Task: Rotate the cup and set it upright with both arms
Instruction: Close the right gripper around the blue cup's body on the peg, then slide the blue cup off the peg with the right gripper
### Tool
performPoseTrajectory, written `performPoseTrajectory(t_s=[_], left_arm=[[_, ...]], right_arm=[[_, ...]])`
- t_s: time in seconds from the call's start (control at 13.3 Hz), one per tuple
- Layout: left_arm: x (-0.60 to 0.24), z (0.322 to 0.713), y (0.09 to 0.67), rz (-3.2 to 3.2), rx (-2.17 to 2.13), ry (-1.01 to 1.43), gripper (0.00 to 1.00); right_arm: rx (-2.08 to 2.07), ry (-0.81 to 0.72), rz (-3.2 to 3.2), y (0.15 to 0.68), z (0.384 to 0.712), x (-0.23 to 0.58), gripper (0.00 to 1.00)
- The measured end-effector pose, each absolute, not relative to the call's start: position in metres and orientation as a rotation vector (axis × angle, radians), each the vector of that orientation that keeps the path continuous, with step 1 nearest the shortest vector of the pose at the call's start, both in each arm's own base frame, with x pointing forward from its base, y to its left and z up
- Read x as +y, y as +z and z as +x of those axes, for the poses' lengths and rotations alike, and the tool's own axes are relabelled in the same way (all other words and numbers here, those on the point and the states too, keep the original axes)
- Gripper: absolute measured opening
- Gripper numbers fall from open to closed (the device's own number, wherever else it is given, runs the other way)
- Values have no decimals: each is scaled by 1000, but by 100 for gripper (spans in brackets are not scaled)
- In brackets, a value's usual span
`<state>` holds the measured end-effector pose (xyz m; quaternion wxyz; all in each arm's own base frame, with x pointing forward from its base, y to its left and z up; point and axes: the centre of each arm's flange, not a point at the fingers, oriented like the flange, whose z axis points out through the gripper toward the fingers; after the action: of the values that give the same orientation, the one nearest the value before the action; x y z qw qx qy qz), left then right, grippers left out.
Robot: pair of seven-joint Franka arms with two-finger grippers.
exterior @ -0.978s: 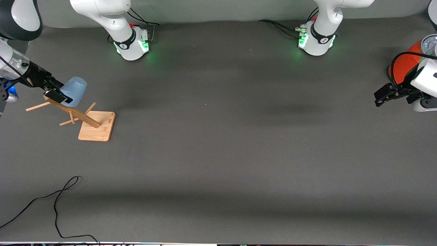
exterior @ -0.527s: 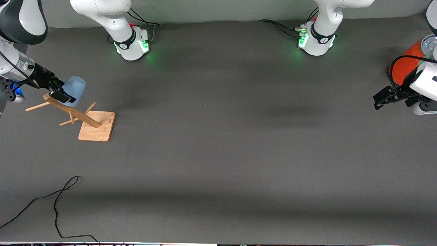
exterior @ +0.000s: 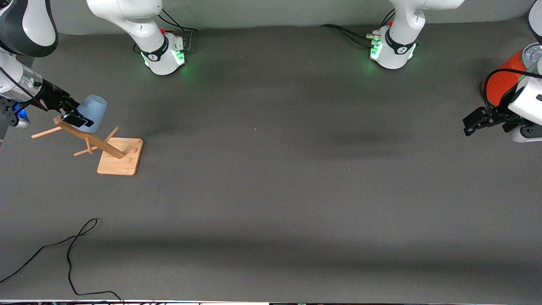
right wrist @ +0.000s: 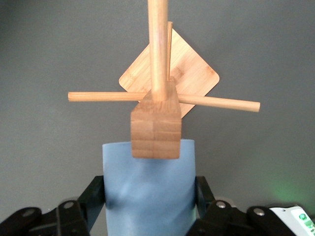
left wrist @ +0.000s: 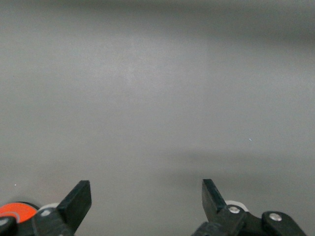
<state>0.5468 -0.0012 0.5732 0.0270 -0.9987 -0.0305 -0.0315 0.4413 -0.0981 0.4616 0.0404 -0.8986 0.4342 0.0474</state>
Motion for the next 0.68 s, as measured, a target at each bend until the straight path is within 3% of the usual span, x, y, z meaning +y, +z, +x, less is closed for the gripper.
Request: performPoseTrajectory(t_s=[0.38,0.68], left_arm=[[-1,547,573,-3085,-95,-97,100],[-1,547,573,-3085,-94,-97,100]], right_arm=[[1349,186,-2753,468,434,-91,79],[1371,171,-2777,508,414,-39,79]])
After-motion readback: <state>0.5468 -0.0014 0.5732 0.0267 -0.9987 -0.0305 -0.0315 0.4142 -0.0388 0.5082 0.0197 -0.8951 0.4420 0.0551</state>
